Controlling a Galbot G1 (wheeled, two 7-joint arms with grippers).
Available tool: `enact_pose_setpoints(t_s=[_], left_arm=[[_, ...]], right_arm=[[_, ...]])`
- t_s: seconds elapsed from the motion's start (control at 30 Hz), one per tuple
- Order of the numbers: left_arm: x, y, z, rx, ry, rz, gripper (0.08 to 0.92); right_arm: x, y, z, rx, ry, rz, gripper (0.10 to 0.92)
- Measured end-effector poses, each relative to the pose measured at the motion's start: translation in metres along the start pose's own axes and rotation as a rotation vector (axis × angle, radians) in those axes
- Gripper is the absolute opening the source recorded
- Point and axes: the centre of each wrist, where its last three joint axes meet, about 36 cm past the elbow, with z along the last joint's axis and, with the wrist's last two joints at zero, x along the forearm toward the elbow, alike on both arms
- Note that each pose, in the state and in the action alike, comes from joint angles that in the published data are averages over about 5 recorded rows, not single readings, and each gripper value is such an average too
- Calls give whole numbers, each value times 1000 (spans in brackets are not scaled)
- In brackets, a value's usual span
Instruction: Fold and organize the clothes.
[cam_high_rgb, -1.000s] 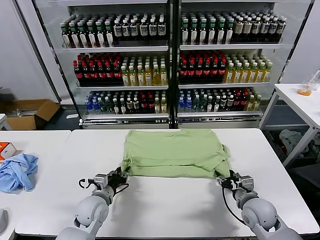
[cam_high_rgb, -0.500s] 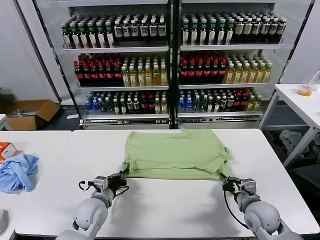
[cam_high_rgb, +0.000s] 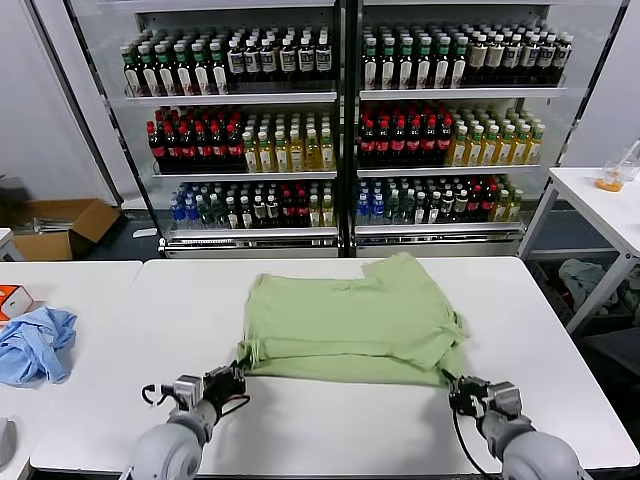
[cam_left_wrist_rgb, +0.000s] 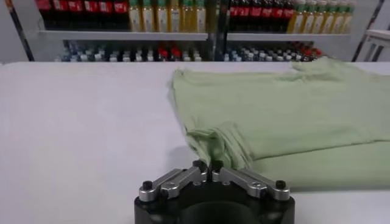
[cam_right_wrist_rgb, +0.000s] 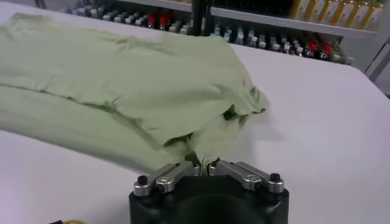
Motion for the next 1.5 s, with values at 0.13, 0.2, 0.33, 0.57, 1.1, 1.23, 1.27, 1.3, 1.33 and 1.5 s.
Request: enact_pose_setpoints(t_s=[0.13,0.2,0.33,0.57,1.1,1.23,1.27,1.3,1.33,1.5], left_arm=[[25,-10,8,3,8,13,92],[38,-13,12,2,11,16,92],[60,-18,15,-6,16,20,92],[85,-15,15,-24,22,1,92],[119,-1,-7,-47,-23,-47,385],[113,11,-17,-32,-57,-66,498],[110,14,-19,-25,-65,-69,532],[106,17,-22,-18,-73,-72,558],[102,21,-24,-9,-80,-74,584],[73,34,-38,35,-110,-84,732]], right_arm=[[19,6,5,35,12,-17,156],[28,8,7,52,21,-24,156],[41,9,10,87,36,-30,156],[58,10,8,141,40,-46,183],[76,3,-32,154,-158,-34,619],[60,-6,-46,101,-200,-6,732],[54,-9,-50,85,-207,1,761],[48,-12,-54,68,-212,8,782],[40,-15,-58,52,-216,14,796],[-3,-30,-81,-11,-223,43,822]])
